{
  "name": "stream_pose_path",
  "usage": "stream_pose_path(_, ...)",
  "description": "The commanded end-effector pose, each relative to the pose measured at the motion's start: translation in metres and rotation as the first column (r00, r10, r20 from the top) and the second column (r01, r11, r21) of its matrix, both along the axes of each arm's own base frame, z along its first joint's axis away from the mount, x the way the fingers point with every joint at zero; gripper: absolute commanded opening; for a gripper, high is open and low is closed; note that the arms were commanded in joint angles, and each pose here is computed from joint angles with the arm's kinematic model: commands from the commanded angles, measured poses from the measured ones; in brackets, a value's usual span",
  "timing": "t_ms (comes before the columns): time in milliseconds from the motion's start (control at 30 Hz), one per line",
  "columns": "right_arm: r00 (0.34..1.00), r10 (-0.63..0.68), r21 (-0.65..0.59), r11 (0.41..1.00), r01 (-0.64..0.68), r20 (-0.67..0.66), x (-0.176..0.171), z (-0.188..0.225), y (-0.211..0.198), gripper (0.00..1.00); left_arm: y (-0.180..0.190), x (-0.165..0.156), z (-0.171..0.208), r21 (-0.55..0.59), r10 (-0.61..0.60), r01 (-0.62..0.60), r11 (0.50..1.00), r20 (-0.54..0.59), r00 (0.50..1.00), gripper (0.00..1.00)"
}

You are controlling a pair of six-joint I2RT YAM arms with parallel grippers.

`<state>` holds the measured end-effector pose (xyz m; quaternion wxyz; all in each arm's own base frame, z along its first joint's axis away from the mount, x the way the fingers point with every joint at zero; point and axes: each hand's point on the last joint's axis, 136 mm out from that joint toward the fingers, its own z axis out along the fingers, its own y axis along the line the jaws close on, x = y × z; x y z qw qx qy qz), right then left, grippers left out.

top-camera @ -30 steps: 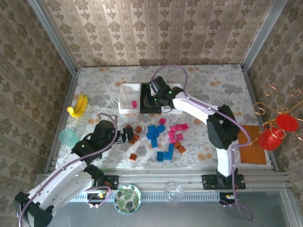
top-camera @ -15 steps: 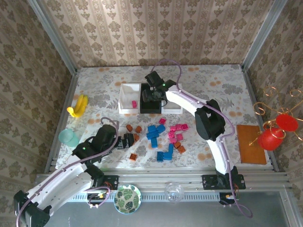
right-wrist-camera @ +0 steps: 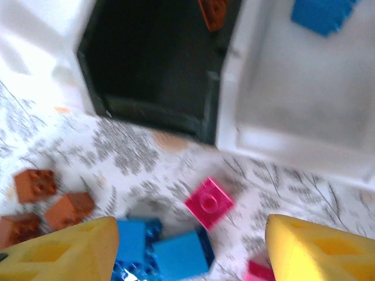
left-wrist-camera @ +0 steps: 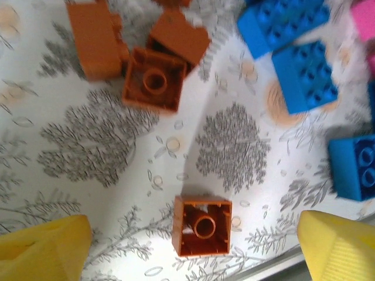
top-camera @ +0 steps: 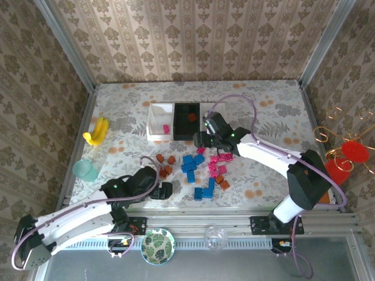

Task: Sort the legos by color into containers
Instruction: Place the lego in the container, then pick up the lego from the middle-left of the table.

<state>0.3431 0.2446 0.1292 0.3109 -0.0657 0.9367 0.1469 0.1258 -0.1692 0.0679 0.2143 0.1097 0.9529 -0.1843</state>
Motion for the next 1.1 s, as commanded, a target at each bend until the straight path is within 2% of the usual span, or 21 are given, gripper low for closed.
stream_pose_path(0, 0.999, -0.043, 0.028, 0.999, 0.043, 0.018, -0.010, 0.001, -0.013, 0.69, 0.000, -0.005, -0.015, 0.066, 0.006, -0.005, 0.998, -0.018, 1.000, 0.88)
stream_pose_path(200, 0.996, -0.076, 0.035, 0.997, 0.074, 0.039, -0.028, 0.006, -0.033, 0.70, -0.011, -0.005, -0.034, 0.164, -0.052, 0.057, 0.985, -0.035, 0.998, 0.77)
stream_pose_path(500, 0.993, -0.097, 0.038, 0.995, 0.095, 0.062, -0.035, 0.015, -0.044, 0.70, -0.023, 0.001, -0.045, 0.202, -0.091, 0.097, 0.975, -0.038, 0.995, 0.56)
stream_pose_path(667, 0.991, -0.112, 0.033, 0.993, 0.110, 0.066, -0.037, 0.014, -0.049, 0.71, -0.027, 0.001, -0.042, 0.174, -0.093, 0.098, 0.980, -0.036, 0.995, 0.39)
stream_pose_path(733, 0.990, -0.120, 0.031, 0.992, 0.118, 0.070, -0.038, 0.014, -0.052, 0.71, -0.033, 0.002, -0.036, 0.143, -0.097, 0.100, 0.985, -0.025, 0.995, 0.33)
stream_pose_path(867, 0.987, -0.140, 0.030, 0.990, 0.138, 0.076, -0.039, 0.014, -0.058, 0.71, -0.047, 0.013, -0.012, 0.098, -0.118, 0.115, 0.989, 0.021, 0.993, 0.32)
stream_pose_path(967, 0.986, -0.151, 0.034, 0.988, 0.149, 0.077, -0.041, 0.013, -0.062, 0.71, -0.062, 0.039, 0.021, 0.046, -0.130, 0.126, 0.991, 0.087, 0.988, 0.32)
stream_pose_path(1067, 0.984, -0.164, 0.032, 0.986, 0.162, 0.074, -0.044, 0.011, -0.066, 0.71, -0.079, 0.078, 0.057, -0.013, -0.123, 0.127, 0.992, 0.165, 0.979, 0.32)
